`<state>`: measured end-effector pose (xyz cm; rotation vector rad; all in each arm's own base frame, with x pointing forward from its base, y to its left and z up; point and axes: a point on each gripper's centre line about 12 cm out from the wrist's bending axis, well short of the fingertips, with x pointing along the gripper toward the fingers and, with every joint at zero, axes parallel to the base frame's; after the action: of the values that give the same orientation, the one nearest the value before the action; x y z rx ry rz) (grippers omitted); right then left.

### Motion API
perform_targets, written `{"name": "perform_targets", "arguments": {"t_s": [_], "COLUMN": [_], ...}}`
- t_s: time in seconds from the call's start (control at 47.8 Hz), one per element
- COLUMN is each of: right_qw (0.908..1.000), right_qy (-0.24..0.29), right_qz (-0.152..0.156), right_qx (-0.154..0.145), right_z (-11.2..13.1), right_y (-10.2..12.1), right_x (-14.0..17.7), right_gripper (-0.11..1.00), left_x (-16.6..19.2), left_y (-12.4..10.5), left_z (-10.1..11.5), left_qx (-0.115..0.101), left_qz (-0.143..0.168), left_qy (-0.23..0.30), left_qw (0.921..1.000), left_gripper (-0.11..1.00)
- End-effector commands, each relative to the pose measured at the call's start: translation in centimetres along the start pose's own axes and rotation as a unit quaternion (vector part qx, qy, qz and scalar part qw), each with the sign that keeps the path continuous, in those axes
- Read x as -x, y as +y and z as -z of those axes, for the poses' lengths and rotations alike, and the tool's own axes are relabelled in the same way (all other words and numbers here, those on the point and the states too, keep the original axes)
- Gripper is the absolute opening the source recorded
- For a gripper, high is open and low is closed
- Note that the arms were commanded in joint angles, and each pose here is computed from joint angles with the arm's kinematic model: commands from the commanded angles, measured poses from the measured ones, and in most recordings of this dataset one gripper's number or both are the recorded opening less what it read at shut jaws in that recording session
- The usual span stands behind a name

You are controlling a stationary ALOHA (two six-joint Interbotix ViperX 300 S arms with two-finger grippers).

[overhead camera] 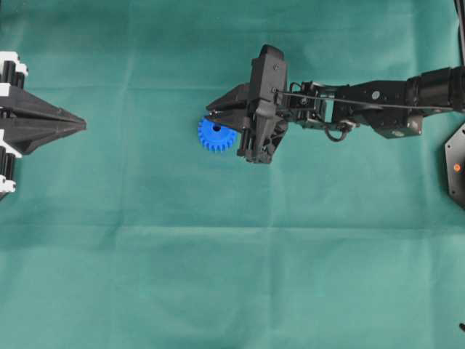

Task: Insert the shaft placed at a random location into the center hole of the small gear at another random location.
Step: 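Align the held shaft above the blue gear's center hole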

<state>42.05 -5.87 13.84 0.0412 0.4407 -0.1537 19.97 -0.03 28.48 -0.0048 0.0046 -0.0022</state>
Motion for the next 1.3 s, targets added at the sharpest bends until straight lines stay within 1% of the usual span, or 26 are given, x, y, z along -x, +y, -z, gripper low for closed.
{"name": "perform_targets", "arguments": {"t_s": [0.0, 0.272, 0.565, 0.711, 1.046, 1.276], "right_qw": [0.9998, 0.9998, 0.9989, 0.9984, 0.9985, 0.9989], "right_qy": [-0.018, -0.02, -0.047, -0.056, -0.054, -0.047], "right_qz": [-0.001, 0.0, -0.001, -0.002, -0.006, -0.006], "right_qx": [0.0, -0.001, 0.0, 0.001, 0.002, 0.003], "right_z": [-1.2, -1.3, -3.4, -4.1, -3.9, -3.3], "right_y": [0.1, 0.1, 0.1, 0.2, 0.6, 0.6], "right_x": [0.0, 0.1, 1.5, 1.9, 2.0, 1.8], "right_gripper": [0.13, 0.13, 0.13, 0.13, 0.13, 0.13], "left_x": [-0.2, -0.2, -0.2, -0.2, -0.2, -0.2], "left_y": [0.1, 0.1, 0.1, 0.1, 0.1, 0.1], "left_z": [-0.7, -0.6, -0.5, -0.6, -0.6, -0.6], "left_qx": [-0.001, -0.001, -0.001, -0.001, -0.001, -0.001], "left_qz": [-0.001, -0.001, -0.001, -0.001, -0.001, -0.001], "left_qy": [-0.008, -0.005, -0.002, -0.003, -0.002, -0.002], "left_qw": [1.0, 1.0, 1.0, 1.0, 1.0, 1.0], "left_gripper": [0.0, 0.0, 0.0, 0.0, 0.0, 0.0]}}
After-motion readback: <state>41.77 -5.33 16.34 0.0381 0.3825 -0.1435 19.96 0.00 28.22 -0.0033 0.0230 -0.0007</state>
